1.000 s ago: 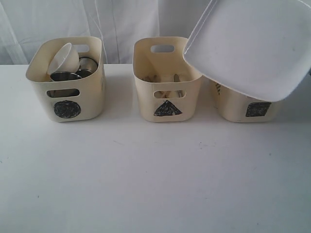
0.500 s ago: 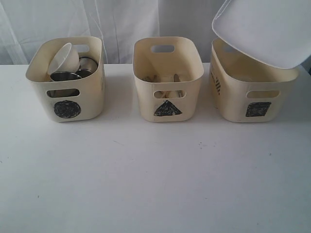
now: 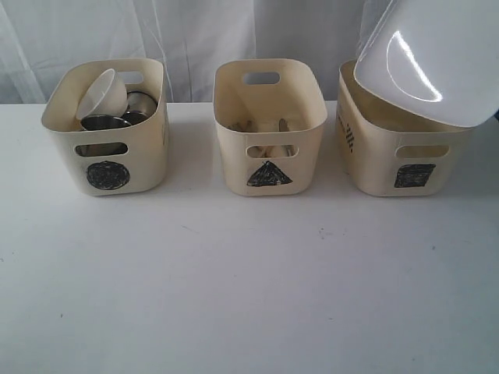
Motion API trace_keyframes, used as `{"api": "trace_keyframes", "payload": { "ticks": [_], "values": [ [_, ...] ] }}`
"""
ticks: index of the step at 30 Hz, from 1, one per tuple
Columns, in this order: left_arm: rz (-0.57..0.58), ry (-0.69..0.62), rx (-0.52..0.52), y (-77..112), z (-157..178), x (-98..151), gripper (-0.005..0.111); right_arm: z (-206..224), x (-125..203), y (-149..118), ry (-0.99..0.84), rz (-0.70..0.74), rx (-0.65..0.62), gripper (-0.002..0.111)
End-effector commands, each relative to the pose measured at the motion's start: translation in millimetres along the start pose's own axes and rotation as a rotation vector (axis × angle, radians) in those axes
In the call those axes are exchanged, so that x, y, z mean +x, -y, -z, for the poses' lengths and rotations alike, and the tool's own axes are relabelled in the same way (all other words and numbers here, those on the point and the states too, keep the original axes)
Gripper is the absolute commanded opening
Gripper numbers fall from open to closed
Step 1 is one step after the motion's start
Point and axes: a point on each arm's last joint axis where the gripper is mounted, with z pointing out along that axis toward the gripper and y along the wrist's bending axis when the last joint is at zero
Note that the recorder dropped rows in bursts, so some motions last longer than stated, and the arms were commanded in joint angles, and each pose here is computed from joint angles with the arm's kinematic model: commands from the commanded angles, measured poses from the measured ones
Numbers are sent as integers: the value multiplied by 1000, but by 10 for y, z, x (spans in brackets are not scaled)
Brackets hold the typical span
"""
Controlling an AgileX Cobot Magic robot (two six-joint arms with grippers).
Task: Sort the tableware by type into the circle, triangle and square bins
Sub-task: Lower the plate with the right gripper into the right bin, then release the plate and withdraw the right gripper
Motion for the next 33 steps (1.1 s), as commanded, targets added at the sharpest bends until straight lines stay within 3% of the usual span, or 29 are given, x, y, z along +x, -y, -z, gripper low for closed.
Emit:
{"api": "trace_keyframes", "payload": {
  "ticks": [1, 9, 15, 22, 33],
  "values": [
    [7, -55, 3, -5, -10, 70, 0, -37, -73, -76, 45, 54, -48, 0],
    [7, -55, 3, -5, -10, 70, 0, -141, 7, -106, 28, 194, -63, 0],
    [7, -55, 3, -5, -10, 70, 0, -211, 51, -178, 16, 202, -86, 0],
    [7, -55, 3, -5, -10, 70, 0, -310, 85, -276, 8, 257, -60, 33],
    [7, -55, 3, -5, -10, 70, 0, -310, 86, -283, 9, 250, -68, 34]
  ]
}}
